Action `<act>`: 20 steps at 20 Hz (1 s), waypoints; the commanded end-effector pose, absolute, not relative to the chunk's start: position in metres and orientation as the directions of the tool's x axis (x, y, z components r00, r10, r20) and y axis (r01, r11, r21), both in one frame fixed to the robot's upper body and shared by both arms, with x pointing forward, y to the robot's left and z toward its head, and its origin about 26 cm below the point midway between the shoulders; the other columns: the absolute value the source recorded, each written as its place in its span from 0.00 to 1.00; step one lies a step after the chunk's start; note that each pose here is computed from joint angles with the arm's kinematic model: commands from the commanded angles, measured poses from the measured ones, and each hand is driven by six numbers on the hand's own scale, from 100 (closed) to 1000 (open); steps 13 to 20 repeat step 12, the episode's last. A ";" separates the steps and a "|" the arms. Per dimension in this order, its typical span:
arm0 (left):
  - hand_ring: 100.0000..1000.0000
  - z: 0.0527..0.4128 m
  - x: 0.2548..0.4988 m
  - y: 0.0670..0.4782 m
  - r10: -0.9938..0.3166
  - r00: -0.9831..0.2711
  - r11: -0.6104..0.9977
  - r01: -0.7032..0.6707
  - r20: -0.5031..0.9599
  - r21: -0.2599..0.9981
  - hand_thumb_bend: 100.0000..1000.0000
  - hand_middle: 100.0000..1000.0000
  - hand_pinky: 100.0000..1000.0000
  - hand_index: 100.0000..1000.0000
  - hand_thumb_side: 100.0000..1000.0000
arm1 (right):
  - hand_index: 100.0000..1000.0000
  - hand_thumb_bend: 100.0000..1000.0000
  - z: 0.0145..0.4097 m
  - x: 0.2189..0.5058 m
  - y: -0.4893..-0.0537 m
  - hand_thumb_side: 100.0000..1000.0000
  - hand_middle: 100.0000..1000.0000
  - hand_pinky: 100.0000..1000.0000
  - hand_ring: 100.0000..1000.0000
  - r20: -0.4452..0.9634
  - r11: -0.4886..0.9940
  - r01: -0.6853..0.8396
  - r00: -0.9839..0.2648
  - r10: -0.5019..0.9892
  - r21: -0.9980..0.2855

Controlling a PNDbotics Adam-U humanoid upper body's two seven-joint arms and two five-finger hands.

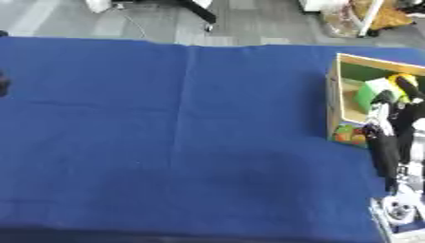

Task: Pick up the objects with one hand, pass them to the other hand, and then place them into the box on the other side of the table.

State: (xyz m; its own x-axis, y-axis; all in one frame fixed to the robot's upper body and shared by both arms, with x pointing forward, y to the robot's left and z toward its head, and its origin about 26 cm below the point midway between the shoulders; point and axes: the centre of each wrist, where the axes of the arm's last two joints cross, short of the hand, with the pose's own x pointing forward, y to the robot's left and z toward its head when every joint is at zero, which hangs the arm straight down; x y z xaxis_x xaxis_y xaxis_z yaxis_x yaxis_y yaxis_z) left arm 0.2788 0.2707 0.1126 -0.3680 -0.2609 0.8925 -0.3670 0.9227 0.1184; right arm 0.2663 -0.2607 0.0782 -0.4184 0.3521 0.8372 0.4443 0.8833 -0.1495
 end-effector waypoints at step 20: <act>0.63 0.113 0.282 0.264 -0.223 -0.393 0.933 -0.351 0.892 0.079 0.13 0.59 0.76 0.78 0.87 | 0.85 0.00 0.069 0.270 -0.255 0.65 0.25 0.25 0.23 0.834 0.884 0.441 -0.421 0.358 -0.157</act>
